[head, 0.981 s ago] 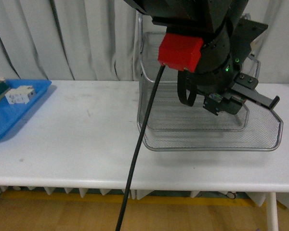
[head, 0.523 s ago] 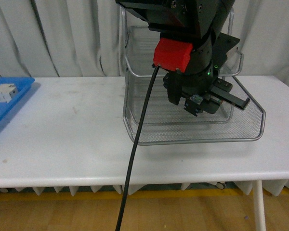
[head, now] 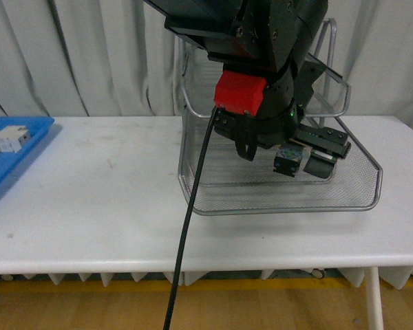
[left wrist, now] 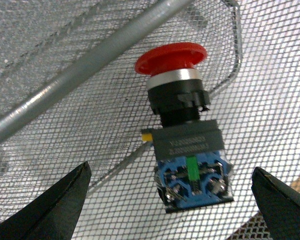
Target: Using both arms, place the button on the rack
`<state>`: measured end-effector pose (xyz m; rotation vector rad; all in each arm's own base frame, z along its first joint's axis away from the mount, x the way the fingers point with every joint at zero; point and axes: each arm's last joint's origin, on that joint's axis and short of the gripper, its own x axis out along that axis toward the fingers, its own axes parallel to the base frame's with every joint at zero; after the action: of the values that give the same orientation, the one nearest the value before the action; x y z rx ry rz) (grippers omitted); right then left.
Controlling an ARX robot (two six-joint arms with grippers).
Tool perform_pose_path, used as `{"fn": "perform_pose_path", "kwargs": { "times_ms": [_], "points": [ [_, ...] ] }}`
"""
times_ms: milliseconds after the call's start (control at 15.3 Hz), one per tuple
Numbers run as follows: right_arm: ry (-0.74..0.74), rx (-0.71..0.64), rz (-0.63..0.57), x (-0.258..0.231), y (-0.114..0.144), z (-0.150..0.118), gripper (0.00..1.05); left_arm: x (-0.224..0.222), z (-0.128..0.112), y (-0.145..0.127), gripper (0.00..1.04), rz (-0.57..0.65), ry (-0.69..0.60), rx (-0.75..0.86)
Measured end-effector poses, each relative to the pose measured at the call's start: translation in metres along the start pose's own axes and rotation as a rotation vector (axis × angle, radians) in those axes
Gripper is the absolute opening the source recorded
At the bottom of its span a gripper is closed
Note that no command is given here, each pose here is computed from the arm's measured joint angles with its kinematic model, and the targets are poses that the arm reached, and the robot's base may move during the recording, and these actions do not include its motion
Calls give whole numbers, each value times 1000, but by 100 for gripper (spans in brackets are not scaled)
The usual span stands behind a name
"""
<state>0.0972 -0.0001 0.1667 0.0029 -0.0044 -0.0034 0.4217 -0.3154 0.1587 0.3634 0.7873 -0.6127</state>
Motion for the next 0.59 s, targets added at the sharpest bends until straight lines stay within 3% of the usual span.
{"fn": "perform_pose_path", "kwargs": {
  "times_ms": [131,327,589],
  "points": [
    [0,0,0,0,0,0,98,-17,-1,-2,98,-32,-16,-3],
    [0,0,0,0,0,0,98,-71,11,1,98,-48,-140,-5],
    [0,0,0,0,0,0,98,-120,-17,12,98,-51,-305,45]
  ]
}}
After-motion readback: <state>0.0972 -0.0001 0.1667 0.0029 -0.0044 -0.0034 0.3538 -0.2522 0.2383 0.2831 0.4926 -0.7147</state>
